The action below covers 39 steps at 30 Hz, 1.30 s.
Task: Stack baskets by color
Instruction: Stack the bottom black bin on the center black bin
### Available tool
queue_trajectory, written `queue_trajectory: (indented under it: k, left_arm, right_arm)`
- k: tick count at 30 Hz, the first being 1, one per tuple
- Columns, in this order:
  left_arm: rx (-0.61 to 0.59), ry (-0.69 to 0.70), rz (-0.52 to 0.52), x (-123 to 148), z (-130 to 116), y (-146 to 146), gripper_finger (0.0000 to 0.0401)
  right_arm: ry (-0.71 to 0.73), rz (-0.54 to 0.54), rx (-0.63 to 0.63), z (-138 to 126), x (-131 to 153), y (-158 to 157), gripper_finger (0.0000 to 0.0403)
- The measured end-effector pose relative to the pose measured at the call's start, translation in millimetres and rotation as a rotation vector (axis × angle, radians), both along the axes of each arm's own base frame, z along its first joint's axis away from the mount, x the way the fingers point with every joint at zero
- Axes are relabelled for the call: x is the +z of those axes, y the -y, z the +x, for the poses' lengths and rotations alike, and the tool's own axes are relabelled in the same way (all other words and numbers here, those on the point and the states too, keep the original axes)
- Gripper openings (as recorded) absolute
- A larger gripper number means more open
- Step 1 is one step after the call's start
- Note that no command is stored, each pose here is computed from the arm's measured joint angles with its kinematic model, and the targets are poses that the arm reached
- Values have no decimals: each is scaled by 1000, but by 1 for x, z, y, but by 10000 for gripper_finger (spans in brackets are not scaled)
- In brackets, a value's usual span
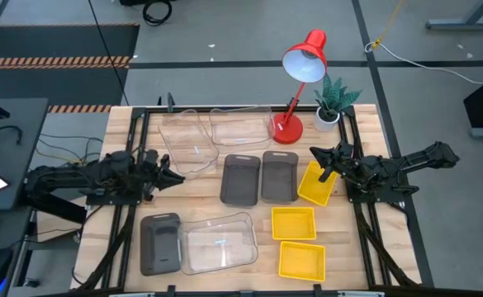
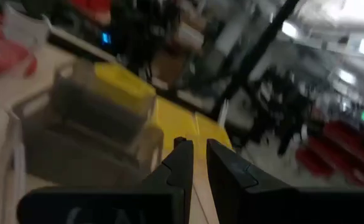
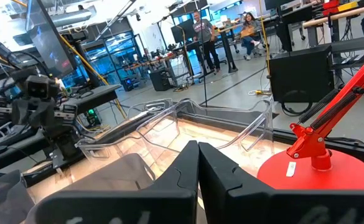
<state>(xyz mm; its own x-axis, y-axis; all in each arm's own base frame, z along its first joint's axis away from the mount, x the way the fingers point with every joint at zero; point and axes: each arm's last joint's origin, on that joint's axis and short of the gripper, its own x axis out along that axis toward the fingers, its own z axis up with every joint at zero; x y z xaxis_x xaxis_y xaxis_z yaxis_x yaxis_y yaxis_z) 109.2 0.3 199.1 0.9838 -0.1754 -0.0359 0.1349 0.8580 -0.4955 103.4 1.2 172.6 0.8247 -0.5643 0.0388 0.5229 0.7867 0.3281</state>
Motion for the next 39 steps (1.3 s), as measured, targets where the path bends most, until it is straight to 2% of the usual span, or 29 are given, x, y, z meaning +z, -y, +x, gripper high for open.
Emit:
queue_trajectory:
  k: [4,8,13,17,23,30,34,39]
  left_arm:
    - [-124,-104,82,15,12,6,50]
    - [-244,-215,151,18,24,17,60]
    - [-345,-353,150,23,32,33,97]
    - [-327,-527,131,33,32,42,121]
    - [-321,-758,129,48,19,55,116]
    - [-327,-934,27,61,1,65,110]
    - [-259,-1019,44,57,-7,63,110]
    - [-261,-1051,90,55,-10,61,117]
  right_arm:
    - [1,0,0,0,0,0,12]
    - [0,0,0,0,0,0,12]
    - [1,0,0,0,0,0,12]
    - [0,0,0,0,0,0,12]
    - [1,0,0,0,0,0,12]
    - [1,0,0,0,0,0,12]
    - [0,0,0,0,0,0,12]
    - [0,0,0,0,0,0,12]
